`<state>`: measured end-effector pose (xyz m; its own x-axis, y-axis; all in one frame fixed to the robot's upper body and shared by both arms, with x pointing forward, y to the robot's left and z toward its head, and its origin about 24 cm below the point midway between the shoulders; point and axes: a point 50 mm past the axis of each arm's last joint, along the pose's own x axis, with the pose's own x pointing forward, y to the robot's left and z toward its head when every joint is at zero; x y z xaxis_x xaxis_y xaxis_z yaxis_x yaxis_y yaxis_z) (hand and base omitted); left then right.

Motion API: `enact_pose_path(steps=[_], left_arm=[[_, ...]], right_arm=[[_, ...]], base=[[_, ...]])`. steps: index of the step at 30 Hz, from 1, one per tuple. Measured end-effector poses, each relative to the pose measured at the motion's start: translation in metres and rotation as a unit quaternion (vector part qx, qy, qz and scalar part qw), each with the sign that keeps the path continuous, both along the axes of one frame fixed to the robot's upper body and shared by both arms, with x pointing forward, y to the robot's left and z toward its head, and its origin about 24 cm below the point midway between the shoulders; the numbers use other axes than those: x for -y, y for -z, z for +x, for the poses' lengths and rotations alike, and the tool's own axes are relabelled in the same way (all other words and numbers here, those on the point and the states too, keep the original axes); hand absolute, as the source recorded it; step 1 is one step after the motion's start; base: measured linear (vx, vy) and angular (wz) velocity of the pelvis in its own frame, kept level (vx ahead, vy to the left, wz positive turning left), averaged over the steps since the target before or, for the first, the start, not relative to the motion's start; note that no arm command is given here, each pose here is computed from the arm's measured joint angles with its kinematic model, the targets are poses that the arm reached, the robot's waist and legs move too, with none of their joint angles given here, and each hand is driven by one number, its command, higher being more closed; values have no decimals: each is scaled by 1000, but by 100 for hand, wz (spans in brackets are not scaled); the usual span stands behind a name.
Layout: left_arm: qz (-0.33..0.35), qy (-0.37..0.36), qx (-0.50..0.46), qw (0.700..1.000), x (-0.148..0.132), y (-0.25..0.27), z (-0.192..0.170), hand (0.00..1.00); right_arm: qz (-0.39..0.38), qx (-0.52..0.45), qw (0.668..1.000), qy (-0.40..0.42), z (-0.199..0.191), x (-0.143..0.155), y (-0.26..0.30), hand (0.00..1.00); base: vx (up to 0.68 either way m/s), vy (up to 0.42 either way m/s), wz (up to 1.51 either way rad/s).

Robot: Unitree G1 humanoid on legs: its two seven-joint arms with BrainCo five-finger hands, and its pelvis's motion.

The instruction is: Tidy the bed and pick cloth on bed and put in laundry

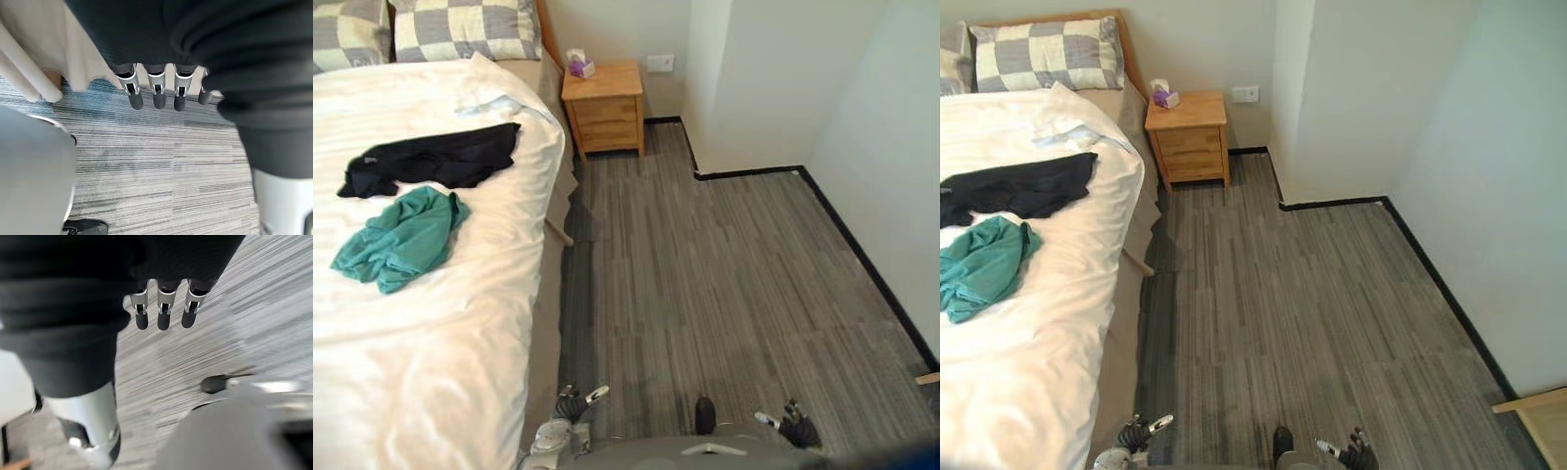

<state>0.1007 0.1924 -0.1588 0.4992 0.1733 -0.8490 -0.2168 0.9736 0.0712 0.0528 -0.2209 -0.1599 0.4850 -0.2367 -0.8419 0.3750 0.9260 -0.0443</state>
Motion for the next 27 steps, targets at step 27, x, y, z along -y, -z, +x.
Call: enact_pose_path(steps=[27], left_arm=[[-77,-190,19,979,-7,-1,-17,0]], right_arm=[[68,17,997,24,-3,-4,-1,0]], base=[[76,-34,-9]])
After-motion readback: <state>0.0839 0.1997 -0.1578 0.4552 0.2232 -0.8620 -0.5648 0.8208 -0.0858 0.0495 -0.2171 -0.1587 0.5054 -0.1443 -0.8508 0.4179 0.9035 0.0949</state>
